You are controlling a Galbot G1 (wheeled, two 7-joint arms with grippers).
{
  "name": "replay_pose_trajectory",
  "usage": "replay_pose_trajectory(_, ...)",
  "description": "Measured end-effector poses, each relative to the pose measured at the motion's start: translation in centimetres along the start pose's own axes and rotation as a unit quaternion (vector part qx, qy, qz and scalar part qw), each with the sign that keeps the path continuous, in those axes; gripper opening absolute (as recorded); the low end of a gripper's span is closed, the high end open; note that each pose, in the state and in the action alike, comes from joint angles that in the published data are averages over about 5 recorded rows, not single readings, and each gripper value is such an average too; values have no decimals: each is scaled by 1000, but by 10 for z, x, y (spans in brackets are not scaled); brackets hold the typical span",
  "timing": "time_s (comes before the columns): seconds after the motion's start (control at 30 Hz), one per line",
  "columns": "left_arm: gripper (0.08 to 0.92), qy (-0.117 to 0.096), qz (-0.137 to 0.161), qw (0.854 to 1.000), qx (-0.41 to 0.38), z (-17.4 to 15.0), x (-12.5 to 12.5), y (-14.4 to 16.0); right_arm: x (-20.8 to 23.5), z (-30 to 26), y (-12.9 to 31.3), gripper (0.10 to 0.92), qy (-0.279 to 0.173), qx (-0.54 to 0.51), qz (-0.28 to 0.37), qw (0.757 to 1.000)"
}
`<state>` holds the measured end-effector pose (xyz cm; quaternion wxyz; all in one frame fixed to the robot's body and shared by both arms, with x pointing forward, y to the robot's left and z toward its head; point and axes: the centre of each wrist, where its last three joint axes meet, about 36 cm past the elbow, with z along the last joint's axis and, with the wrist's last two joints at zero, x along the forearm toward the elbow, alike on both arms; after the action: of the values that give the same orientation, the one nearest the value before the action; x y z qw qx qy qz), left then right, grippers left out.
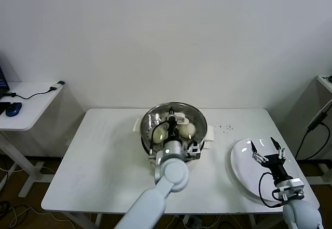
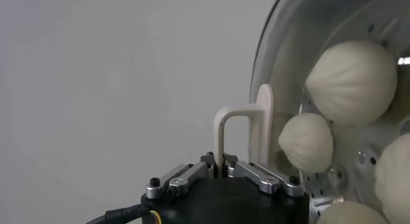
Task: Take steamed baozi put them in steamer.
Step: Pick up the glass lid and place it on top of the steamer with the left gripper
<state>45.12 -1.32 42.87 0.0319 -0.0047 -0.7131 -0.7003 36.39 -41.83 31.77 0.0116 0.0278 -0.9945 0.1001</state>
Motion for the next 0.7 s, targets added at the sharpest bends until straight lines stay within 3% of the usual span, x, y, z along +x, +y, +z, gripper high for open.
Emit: replay_pose_trajectory(0.7, 150, 7, 4, 1000, -9, 2, -4, -7, 0, 1, 1, 823, -1, -4, 4, 1000)
